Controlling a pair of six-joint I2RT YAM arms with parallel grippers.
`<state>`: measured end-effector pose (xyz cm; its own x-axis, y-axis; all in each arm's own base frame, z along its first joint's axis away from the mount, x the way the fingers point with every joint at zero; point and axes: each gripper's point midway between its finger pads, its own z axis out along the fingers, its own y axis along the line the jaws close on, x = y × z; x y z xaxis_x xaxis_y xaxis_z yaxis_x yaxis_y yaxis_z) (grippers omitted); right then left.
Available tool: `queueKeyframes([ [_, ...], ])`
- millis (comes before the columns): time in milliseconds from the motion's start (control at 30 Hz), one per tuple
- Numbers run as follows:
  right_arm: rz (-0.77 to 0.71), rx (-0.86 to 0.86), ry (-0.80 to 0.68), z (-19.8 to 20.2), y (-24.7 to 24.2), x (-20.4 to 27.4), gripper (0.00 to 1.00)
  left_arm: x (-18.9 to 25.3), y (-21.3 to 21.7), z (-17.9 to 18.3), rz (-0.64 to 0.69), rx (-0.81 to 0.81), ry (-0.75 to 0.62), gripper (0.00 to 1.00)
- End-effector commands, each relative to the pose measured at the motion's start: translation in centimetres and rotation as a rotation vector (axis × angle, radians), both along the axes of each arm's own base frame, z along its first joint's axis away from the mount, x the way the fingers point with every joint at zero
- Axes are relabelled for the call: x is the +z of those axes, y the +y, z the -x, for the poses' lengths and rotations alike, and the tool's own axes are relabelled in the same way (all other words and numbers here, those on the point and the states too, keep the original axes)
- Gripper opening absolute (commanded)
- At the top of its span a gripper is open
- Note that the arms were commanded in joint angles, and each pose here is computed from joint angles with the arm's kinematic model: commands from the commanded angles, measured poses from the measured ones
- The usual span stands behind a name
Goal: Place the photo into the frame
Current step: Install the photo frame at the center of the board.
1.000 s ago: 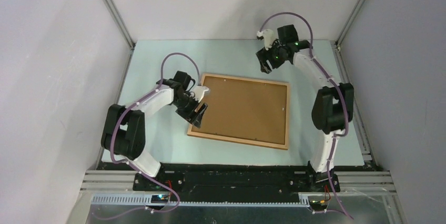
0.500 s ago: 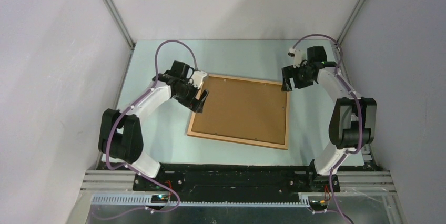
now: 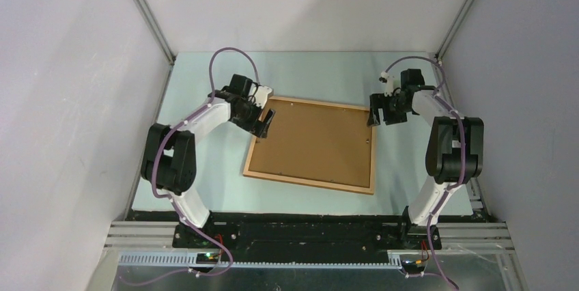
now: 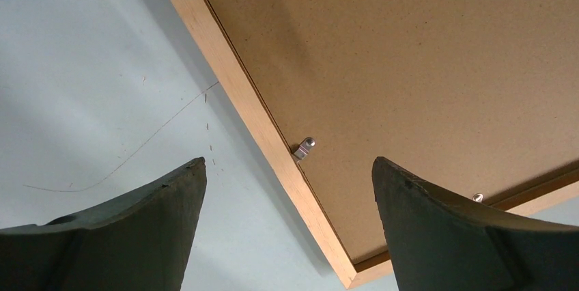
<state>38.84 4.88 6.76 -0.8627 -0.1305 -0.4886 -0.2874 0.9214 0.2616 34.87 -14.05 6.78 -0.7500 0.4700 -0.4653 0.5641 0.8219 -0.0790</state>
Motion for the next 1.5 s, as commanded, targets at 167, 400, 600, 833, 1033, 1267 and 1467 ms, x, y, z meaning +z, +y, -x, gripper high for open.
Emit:
queueKeyframes([
  [167,-0.049,0.017,0.121,2.2,1.0,-2.2,0.81,1.3,-0.5,-1.6,0.026,0.029,-0.056,0.95],
  [400,-0.018,0.038,0.174,4.0,1.3,-3.6,0.78,1.4,-0.5,-1.5,0.029,0.033,-0.056,0.94],
  [600,0.005,0.061,0.189,4.6,2.3,-4.2,0.73,1.3,-0.5,-1.4,0.029,0.037,-0.054,0.94],
  [833,0.091,0.056,0.183,4.5,2.2,-5.2,0.65,1.5,-0.4,-1.2,0.032,0.035,-0.056,0.94],
  [1033,0.143,0.049,0.177,4.3,1.8,-5.6,0.55,1.3,-0.5,-1.1,0.034,0.032,-0.051,0.94],
  [1267,0.159,0.053,0.180,4.4,1.6,-5.9,0.44,1.3,-0.5,-1.1,0.036,0.032,-0.048,0.94],
  [1467,0.151,0.071,0.176,4.4,1.7,-5.8,0.38,1.2,-0.4,-1.0,0.033,0.033,-0.047,0.94],
])
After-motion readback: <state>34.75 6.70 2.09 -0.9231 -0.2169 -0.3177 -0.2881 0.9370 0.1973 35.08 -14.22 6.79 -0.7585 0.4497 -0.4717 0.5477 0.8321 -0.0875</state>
